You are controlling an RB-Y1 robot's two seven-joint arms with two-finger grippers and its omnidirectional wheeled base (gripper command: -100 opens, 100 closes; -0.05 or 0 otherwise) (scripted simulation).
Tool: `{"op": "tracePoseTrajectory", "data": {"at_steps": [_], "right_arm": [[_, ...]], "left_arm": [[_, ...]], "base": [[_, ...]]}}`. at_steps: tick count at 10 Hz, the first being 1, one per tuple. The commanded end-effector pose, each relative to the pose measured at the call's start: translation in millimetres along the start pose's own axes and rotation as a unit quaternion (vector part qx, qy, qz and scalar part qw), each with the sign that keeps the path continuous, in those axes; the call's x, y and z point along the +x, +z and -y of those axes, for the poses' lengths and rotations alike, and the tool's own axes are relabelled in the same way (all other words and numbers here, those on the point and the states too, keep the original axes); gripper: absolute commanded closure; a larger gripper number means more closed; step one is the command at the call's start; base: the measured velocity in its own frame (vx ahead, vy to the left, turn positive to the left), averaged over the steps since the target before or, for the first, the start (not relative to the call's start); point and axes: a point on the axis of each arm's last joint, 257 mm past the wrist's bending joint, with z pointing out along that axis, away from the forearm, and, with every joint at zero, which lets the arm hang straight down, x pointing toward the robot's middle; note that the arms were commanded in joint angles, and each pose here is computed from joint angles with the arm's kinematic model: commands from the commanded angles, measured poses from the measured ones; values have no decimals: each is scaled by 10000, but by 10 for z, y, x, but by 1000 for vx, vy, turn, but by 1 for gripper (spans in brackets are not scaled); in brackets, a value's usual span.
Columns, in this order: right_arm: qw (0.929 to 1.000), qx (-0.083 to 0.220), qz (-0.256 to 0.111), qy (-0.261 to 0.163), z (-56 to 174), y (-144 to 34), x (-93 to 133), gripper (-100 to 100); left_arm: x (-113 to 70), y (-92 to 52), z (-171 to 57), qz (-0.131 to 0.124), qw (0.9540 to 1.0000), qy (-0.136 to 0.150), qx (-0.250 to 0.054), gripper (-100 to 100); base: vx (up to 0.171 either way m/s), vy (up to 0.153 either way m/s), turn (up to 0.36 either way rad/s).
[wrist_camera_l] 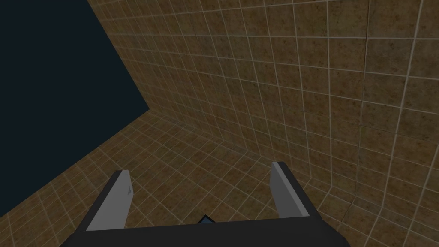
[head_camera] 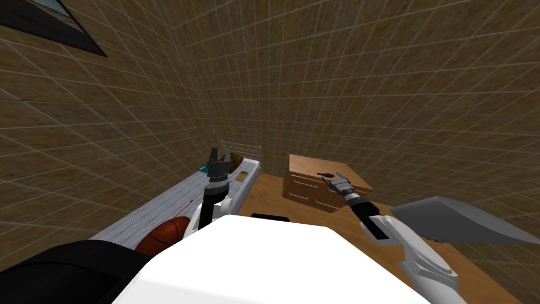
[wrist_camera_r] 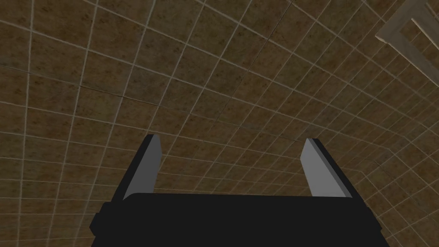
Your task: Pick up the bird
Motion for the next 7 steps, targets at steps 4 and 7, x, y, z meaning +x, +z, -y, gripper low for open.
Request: {"op": "tracePoseTrajectory", "data": {"at_steps": [4,7], "right_arm": [[9898,1,-781,-1192,322,-189,581,-100],[9702,-74,-1388,-1986,605,-423,1011,-100]], "left_arm": [[0,0,0,0,10000,0,0,0],[0,0,0,0,10000,0,0,0]], "base": [[40,33,79],[79,30,110]]}}
